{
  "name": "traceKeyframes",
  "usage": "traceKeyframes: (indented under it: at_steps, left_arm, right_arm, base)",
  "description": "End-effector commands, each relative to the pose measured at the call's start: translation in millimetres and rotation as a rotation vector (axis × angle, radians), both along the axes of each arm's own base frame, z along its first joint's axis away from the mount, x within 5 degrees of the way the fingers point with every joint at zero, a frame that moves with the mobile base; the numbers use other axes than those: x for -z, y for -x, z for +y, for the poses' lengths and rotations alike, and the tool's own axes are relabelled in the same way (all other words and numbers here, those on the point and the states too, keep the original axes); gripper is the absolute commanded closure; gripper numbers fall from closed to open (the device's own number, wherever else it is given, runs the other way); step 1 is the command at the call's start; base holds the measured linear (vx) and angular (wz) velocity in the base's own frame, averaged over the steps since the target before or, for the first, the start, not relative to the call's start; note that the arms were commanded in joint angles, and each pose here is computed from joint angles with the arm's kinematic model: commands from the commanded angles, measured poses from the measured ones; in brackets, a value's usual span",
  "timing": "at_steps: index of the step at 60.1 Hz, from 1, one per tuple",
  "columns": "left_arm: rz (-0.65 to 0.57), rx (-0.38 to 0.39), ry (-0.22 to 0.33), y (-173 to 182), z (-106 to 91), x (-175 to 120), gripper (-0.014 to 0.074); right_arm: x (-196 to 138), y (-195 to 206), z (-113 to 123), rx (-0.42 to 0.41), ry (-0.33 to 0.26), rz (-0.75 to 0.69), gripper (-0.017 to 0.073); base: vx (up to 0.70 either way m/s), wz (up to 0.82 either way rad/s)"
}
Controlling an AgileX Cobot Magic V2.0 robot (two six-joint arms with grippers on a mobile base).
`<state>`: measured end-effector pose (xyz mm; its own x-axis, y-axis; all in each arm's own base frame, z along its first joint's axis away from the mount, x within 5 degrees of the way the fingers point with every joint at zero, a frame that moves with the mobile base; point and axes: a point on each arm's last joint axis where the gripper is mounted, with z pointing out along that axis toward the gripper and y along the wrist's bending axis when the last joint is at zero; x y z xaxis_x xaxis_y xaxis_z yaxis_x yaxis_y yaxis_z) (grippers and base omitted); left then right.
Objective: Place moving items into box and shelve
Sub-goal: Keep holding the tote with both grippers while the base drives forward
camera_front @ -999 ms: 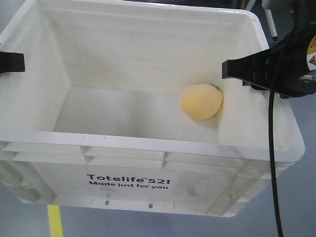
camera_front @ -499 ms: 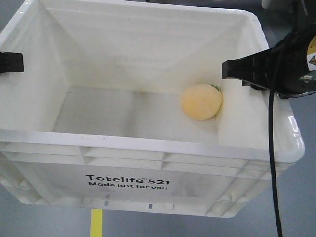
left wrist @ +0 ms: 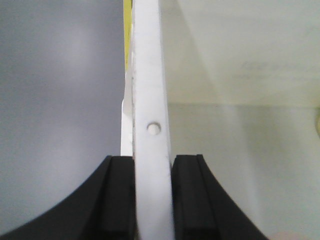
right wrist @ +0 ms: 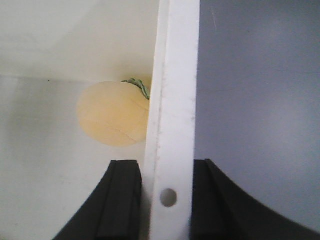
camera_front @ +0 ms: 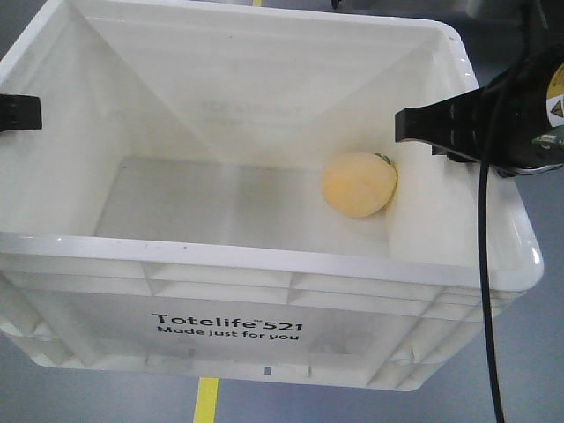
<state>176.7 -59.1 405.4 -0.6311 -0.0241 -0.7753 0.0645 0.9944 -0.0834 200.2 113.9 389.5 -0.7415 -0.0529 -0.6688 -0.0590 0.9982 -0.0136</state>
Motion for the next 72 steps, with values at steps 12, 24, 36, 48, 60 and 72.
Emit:
traceKeyframes:
  at_steps: [12,24,36,48,60,72]
  left_arm:
    - [-0.216,0.019,0.016,1.8,3.5,-29.7,0.0609]
    - [-0.216,0.019,0.016,1.8,3.5,-29.7,0.0609]
    - [-0.216,0.019,0.016,1.8,3.5,-29.7,0.0609]
    - [-0.216,0.019,0.016,1.8,3.5,-29.7,0.0609]
    - [-0.216,0.019,0.016,1.8,3.5,-29.7,0.0609]
    - [-0.216,0.019,0.016,1.8,3.5,-29.7,0.0609]
  right_arm:
    - [-23.6,-0.5,-11.6,0.007,0.041,-0.154,0.0571]
    - [-23.5,-0.4,-11.7,0.007,0.041,-0.153,0.0571]
    - [-23.5,-0.4,-11.7,0.007,0.041,-0.153,0.0571]
    - [-23.5,-0.4,-11.7,0.007,0.041,-0.153,0.0571]
    - [-23.5,-0.4,-11.7,0.007,0.041,-0.153,0.0571]
    - [-23.5,-0.4,-11.7,0.007,0.041,-0.153,0.0571]
  base:
    - [0.06,0.14]
    - [0.1,0.15]
    - [0.13,0.14]
    - [0.17,0.07]
    - [0.21,0.01]
    - [0.25,-0.02]
